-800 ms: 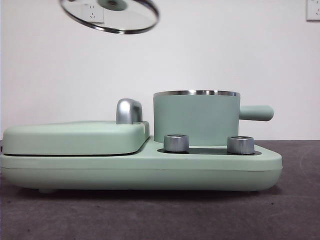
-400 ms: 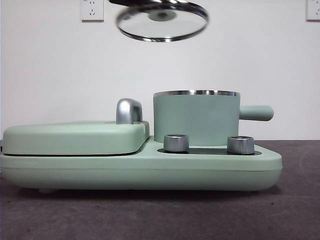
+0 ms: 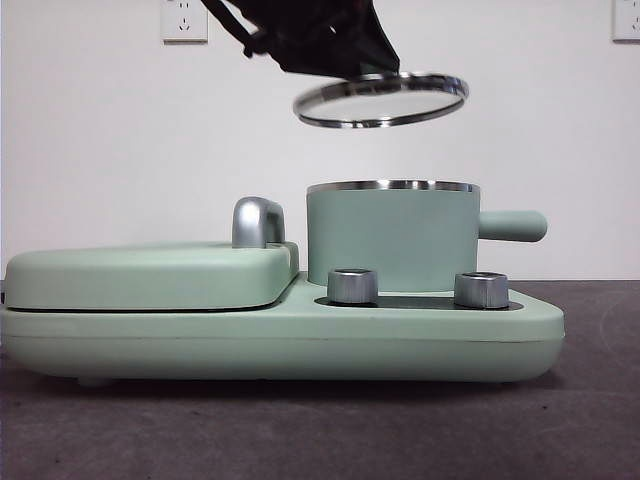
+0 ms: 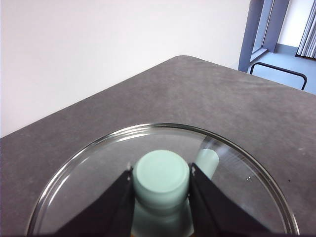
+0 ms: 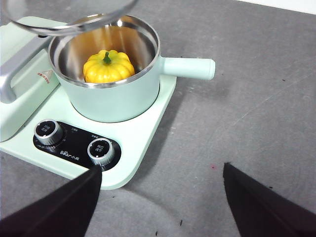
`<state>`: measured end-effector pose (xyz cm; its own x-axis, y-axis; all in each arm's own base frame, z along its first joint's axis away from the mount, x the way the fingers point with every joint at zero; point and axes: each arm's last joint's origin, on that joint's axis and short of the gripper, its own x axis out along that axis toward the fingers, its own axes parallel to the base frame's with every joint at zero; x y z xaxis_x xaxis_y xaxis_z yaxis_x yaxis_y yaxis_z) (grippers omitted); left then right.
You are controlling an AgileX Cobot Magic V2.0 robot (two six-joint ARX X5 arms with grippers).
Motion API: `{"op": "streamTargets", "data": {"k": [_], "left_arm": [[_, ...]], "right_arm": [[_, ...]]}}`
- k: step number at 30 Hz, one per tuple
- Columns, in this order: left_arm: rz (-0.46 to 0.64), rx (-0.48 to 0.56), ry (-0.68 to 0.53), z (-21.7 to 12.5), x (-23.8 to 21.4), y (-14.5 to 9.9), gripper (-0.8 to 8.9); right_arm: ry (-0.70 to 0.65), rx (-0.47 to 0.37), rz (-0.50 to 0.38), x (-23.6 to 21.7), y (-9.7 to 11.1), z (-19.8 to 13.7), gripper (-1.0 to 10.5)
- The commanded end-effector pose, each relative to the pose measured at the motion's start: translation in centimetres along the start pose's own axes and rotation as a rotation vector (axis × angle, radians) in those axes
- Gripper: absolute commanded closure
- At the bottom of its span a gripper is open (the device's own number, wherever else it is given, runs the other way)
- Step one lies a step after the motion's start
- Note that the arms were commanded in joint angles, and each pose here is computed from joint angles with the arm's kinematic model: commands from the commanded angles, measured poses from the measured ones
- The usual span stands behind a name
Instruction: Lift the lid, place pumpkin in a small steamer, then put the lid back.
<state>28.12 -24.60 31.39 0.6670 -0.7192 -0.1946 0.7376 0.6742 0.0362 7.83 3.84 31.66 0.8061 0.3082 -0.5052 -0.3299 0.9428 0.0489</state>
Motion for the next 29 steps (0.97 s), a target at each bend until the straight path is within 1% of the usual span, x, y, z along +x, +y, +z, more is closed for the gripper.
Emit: {"op": "streamTargets", "data": {"k": [1, 6, 11, 13, 15, 19, 21, 29], "left_arm": [[-0.011, 0.016, -0.052, 0.2, 1.0, -0.3, 8.03], [-0.012, 0.050, -0.034, -1.0, 2.3, -0.2, 8.03], [-0.015, 0.048, -0.003, -2.0, 3.0, -0.2, 8.03], [-0.016, 0.054, 0.015, -2.4, 3.2, -0.2, 8.03], [-0.018, 0.067, 0.032, -2.6, 3.3, -0.2, 8.03], [-0.024, 0.083, 0.056, -2.8, 3.2, -0.2, 8.03], [-0.061, 0.081, 0.055, -2.9, 3.3, -0.3, 8.03], [-0.064, 0.077, 0.077, -3.3, 3.5, -0.3, 8.03]], "right_arm": [[-0.008, 0.008, 0.003, 0.0, 0.1, 0.2, 5.7], [0.000, 0.007, 0.002, 0.0, 0.1, 0.1, 5.7], [0.018, 0.005, -0.003, 0.0, 0.0, -0.1, 5.7], [0.016, 0.007, -0.025, 0.0, 0.0, -0.1, 5.7], [0.014, 0.024, -0.027, -0.1, 0.0, -0.1, 5.7], [0.012, 0.027, -0.045, 0.0, -0.1, -0.1, 5.7], [0.012, 0.031, -0.045, 0.0, -0.1, -0.1, 5.7], [0.012, 0.031, -0.045, 0.0, -0.1, -0.1, 5.7]]}}
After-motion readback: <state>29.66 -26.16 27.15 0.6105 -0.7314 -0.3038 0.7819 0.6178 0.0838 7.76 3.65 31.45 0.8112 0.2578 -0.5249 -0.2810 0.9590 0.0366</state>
